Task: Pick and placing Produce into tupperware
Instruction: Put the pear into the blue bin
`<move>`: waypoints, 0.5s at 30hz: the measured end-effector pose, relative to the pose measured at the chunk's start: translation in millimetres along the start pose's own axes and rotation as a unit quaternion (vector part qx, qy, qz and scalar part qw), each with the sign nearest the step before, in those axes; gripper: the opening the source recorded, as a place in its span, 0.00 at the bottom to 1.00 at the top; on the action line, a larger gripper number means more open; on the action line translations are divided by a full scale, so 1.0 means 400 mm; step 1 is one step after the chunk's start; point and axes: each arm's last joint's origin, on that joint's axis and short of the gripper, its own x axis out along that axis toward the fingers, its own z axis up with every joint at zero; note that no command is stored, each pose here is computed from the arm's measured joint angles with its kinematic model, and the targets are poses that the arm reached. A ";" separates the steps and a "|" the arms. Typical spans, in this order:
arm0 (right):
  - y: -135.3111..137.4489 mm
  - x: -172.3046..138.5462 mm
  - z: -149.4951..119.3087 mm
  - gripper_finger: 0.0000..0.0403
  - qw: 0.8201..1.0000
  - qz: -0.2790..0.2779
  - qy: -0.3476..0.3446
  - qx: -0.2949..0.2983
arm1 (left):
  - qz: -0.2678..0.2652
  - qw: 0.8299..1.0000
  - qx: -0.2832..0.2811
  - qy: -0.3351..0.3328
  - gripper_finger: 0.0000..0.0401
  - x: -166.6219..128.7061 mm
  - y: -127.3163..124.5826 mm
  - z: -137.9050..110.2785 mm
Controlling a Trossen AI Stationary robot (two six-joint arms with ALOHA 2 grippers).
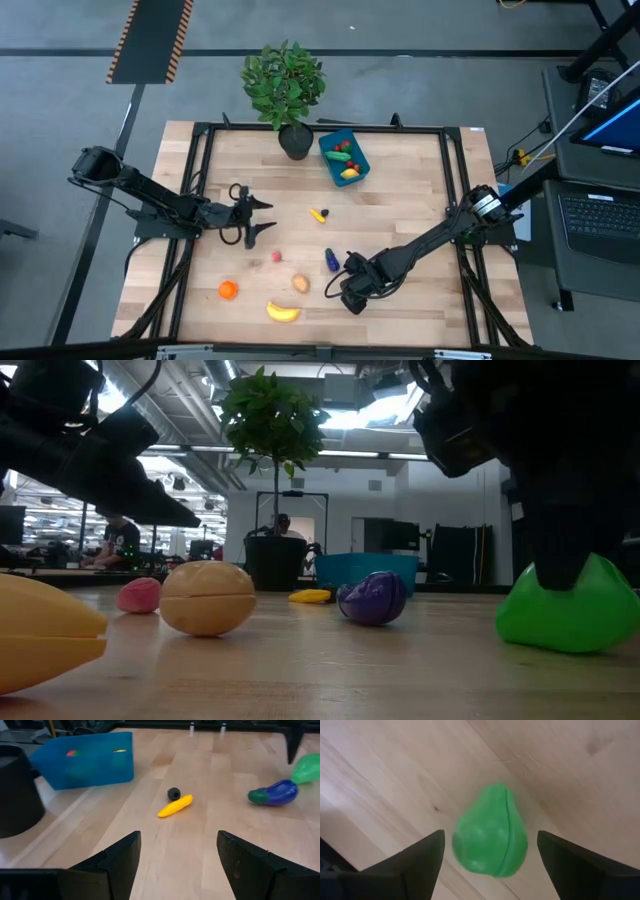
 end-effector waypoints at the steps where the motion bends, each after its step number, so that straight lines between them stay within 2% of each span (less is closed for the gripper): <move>1: 0.000 0.000 0.000 0.79 1.000 0.000 0.000 0.000 | -0.007 1.000 0.000 0.001 0.63 0.000 -0.001 0.000; 6: 0.002 0.001 0.001 0.79 1.000 0.004 -0.002 0.000 | -0.020 1.000 0.000 0.004 0.63 0.000 -0.003 -0.001; 15: -0.002 0.048 0.001 0.79 1.000 -0.021 0.007 -0.001 | -0.021 1.000 0.000 0.004 0.63 0.000 -0.003 -0.001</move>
